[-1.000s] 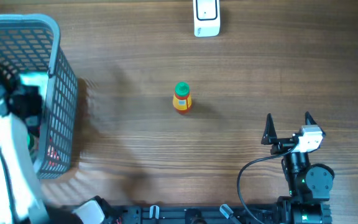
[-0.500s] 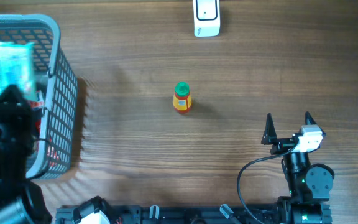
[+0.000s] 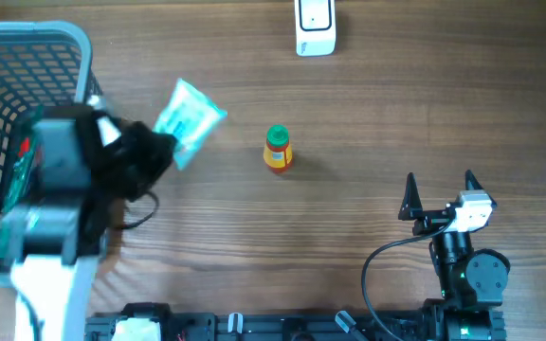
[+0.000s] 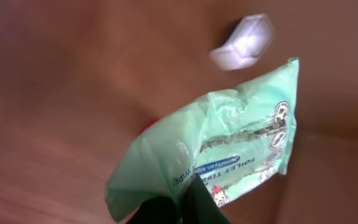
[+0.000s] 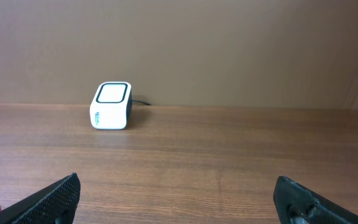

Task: Scan the item barcode
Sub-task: 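Place the wipes pack on the table left of the bottle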

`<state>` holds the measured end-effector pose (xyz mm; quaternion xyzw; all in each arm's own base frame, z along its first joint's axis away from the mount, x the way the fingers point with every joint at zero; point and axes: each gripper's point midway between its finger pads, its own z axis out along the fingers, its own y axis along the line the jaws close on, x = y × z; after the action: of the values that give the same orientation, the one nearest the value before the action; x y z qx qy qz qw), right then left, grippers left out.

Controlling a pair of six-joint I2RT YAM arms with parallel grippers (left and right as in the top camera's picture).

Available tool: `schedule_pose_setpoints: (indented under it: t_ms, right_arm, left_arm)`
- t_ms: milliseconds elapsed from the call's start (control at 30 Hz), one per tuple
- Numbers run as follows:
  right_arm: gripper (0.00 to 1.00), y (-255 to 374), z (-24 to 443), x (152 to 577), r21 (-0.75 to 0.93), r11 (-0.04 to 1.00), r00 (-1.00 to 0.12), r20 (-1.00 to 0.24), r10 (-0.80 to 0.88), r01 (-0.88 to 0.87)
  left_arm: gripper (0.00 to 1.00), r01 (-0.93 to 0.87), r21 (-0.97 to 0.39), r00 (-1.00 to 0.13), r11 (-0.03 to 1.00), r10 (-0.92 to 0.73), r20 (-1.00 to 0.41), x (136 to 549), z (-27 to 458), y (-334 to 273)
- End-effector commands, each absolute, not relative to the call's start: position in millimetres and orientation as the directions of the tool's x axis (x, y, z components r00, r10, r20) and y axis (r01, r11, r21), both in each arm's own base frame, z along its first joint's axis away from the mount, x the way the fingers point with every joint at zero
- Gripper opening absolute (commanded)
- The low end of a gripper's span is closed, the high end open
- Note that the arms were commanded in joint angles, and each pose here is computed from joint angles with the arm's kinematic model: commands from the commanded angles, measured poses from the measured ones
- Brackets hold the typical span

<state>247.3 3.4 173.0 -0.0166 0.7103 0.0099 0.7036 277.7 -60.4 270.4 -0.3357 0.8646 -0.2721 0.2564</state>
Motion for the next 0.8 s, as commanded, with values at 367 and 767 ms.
schedule_pose_setpoints:
  t_ms: [367,767]
  right_arm:
    - [1.0,2,173,247,-0.023,0.999,-0.006,-1.0,-0.024,-0.028]
    - [1.0,2,173,247,-0.023,0.999,-0.006,-1.0,-0.023,-0.028]
  left_arm:
    - [0.04,-0.9,-0.193,-0.39,0.391,-0.92,-0.047,315,99,-120]
    - [0.25,-0.912,-0.135,-0.389,0.388,-0.921,-0.02,320,51,-153]
